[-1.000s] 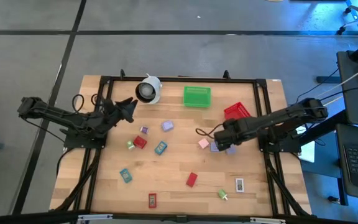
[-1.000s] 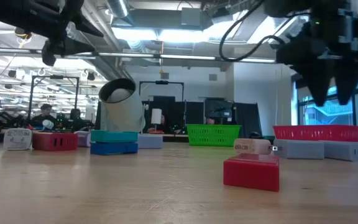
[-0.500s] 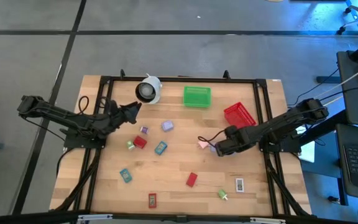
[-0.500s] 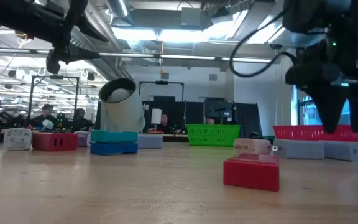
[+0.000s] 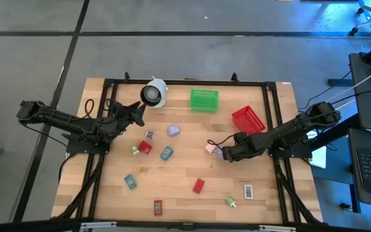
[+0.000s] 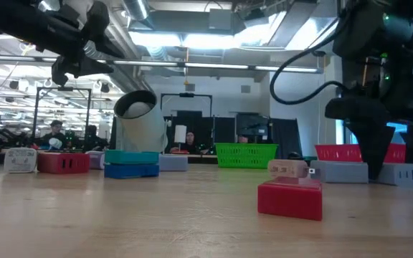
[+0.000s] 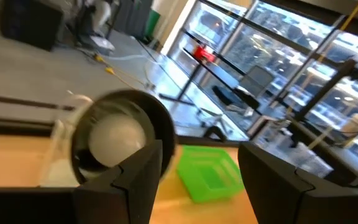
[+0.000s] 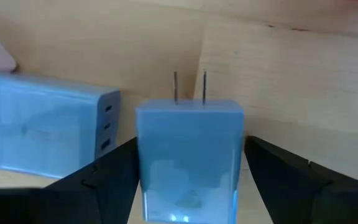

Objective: Pick & Place Office items
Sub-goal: Put the right light blue charger adapter into the green bin

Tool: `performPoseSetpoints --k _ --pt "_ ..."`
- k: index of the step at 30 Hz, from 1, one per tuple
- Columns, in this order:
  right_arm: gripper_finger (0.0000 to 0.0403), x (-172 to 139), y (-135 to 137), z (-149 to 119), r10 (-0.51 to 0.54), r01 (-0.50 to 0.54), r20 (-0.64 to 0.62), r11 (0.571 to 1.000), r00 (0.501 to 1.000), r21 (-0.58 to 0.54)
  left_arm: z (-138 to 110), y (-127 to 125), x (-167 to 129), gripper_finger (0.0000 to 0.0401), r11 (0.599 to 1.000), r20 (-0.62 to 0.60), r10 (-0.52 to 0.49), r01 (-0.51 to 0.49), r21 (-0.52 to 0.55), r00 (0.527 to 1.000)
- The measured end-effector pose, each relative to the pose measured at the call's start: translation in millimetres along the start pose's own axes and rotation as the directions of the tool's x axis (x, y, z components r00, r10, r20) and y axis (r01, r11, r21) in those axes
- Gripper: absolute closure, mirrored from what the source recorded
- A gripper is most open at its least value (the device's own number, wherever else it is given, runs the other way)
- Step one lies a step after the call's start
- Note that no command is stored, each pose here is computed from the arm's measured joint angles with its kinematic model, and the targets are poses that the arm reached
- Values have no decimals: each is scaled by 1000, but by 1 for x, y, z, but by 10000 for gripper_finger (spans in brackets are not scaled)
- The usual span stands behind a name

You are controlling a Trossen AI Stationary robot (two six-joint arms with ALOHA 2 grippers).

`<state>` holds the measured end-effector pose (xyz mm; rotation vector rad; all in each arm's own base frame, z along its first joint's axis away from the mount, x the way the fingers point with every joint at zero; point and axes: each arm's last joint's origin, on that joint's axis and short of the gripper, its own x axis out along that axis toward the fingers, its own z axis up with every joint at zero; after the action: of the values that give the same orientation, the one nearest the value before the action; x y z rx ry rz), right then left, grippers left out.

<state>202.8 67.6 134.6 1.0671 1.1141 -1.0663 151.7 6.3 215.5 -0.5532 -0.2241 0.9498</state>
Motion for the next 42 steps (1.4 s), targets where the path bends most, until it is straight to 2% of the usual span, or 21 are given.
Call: performPoseSetpoints --k 6,9,12,16,22,24,28,31,34,38,42 --pt "128 1 -1 0 -3 3 4 1000 1000 13 4 5 8 193 991 34 53 -57 121 998" --pt "157 1 -2 0 -10 10 2 1000 1000 -4 6 8 11 193 979 48 75 -83 188 996" --pt "192 0 -1 0 -9 9 2 1000 1000 -6 7 9 13 193 978 55 87 -96 187 995" --pt "193 -3 4 0 5 -5 -1 1000 1000 -22 7 9 13 193 976 57 90 -100 193 994" --pt "193 -29 25 1 123 -123 -11 988 992 -91 7 9 13 193 957 62 96 -110 267 993" --pt "193 -43 32 6 160 -157 26 981 987 -113 7 10 13 193 943 69 104 -120 312 992" --pt "193 -68 38 21 188 -166 175 977 966 -133 8 10 13 193 912 86 126 -149 383 988" --pt "192 -88 40 37 220 -187 302 973 927 -134 8 10 13 193 916 94 132 -157 369 987" --pt "192 -110 43 54 268 -224 428 963 863 -151 9 10 13 193 936 95 132 -155 315 987" --pt "191 -135 48 71 328 -244 595 945 734 -219 9 10 13 193 957 92 129 -148 251 987" --pt "191 -153 59 83 411 -269 678 911 609 -312 8 9 13 193 969 76 108 -122 216 991"
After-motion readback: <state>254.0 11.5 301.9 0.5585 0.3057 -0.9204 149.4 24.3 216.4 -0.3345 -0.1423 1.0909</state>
